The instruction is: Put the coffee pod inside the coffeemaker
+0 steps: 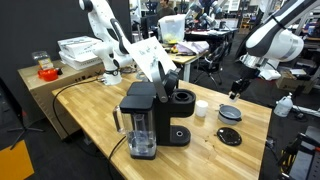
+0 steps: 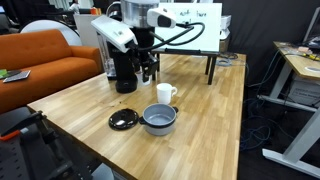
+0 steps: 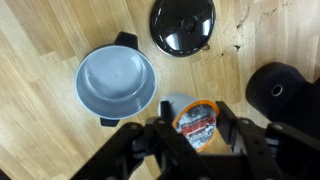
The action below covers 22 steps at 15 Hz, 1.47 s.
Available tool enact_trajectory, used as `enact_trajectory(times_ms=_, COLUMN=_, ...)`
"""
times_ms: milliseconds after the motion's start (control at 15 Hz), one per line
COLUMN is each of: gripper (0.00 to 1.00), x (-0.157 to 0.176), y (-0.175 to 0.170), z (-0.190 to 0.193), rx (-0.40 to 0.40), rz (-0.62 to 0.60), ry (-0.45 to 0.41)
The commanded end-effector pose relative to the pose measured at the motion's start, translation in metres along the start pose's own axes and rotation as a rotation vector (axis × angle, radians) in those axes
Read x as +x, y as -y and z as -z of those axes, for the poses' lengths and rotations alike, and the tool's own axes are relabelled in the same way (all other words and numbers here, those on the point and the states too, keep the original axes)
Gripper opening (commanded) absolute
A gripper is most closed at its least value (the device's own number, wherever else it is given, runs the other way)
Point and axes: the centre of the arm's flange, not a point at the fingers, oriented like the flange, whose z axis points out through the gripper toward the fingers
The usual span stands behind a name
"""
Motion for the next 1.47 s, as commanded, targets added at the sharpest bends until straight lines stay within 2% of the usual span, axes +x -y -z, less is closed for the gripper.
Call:
enact_trajectory(times_ms=0, gripper=0.23, x=-0.008, y=0.000, z=0.012, rx=0.020, rz=-0.065, ry=-0.058)
enact_trajectory(times_ms=133, gripper=0.23, x=-0.012, y=0.002, z=0.015, rx=0.033, rz=-0.085, ry=-0.070)
enact_trajectory(times_ms=200, gripper=0.48, x=-0.002, y=0.000, z=0.010, rx=0.028, rz=-0.068, ry=-0.041)
enact_trajectory(times_ms=733, gripper=0.48, x=-0.005, y=0.001, z=0.013, rx=0.033, rz=-0.079, ry=-0.046)
enact_trajectory(times_ms=800, gripper=0.23, x=-0.005, y=0.001, z=0.013, rx=0.033, rz=-0.079, ry=-0.046)
enact_trajectory(times_ms=1400, gripper=0.23, x=0.040, y=0.071, z=0.035, rx=0.075, rz=0.155, ry=-0.057)
